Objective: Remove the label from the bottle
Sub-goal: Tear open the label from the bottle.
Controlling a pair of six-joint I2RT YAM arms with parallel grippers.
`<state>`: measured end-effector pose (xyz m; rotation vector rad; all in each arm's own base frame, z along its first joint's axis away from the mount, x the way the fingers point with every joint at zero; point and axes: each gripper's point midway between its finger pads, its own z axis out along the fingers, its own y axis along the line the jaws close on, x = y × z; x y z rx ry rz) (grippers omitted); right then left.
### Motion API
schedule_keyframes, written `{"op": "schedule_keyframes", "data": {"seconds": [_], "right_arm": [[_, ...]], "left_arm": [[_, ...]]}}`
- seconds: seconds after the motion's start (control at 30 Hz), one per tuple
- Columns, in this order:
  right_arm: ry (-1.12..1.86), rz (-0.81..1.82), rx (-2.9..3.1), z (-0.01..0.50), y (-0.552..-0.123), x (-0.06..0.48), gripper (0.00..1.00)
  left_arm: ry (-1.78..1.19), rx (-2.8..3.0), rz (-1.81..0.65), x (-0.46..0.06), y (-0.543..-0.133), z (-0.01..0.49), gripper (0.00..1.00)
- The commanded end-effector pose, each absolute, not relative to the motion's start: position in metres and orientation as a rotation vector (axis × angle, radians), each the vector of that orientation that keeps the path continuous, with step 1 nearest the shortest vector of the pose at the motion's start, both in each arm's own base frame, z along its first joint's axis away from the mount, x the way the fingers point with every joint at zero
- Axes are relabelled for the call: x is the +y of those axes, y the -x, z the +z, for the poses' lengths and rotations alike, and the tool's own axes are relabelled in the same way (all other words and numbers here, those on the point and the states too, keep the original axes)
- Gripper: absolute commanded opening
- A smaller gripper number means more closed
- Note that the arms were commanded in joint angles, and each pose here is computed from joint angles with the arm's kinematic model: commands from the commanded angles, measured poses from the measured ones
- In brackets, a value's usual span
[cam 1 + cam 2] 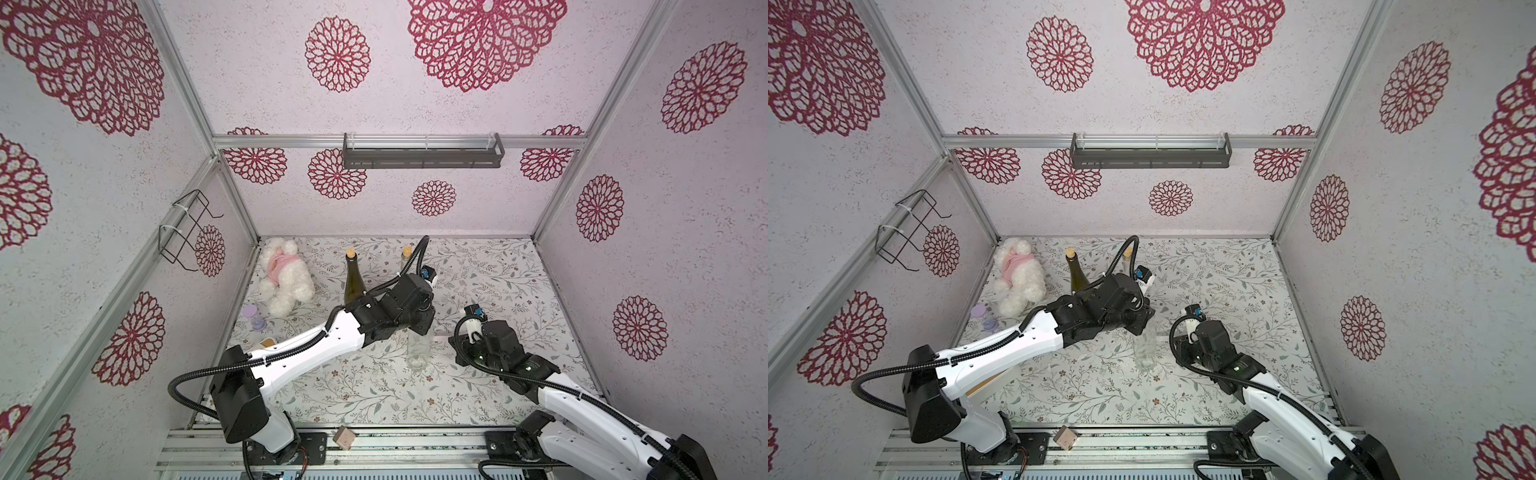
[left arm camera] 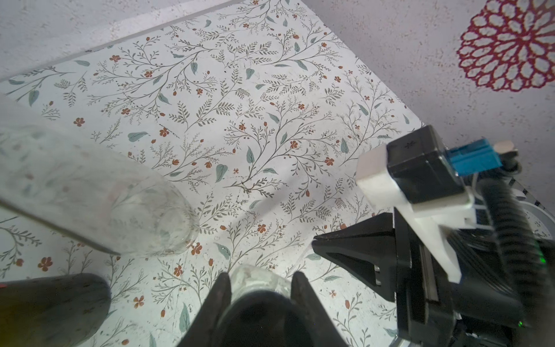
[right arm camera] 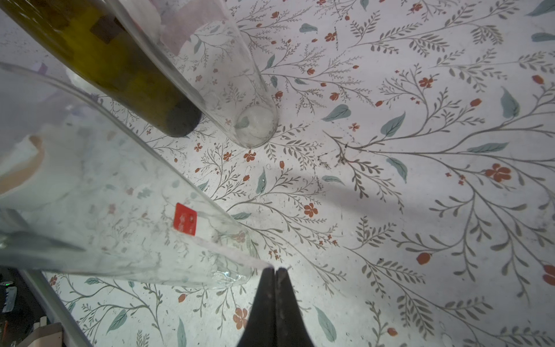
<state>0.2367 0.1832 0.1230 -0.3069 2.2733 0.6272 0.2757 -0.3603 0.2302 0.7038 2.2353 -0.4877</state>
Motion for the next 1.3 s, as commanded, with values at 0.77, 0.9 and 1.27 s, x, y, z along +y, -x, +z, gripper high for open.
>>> {"op": "schedule_keyframes", "data": {"seconds": [0.77, 0.9, 1.27], "right_arm": [[0.322, 0.614, 2.253, 0.131, -0.262, 0.186, 0.0], [0.318, 0.63, 2.257, 0.13, -0.266, 0.185, 0.0], [0.323, 0.652, 2.278, 0.125, -0.276, 0.187, 0.0]], "left_arm": [[-0.832, 2.192, -0.546, -0.371, -0.251, 0.23, 0.22], [-0.841, 2.189, -0.57, -0.375, -0.247, 0.229, 0.22], [-0.847, 2.188, -0.578, -0.377, -0.247, 0.228, 0.22]]}}
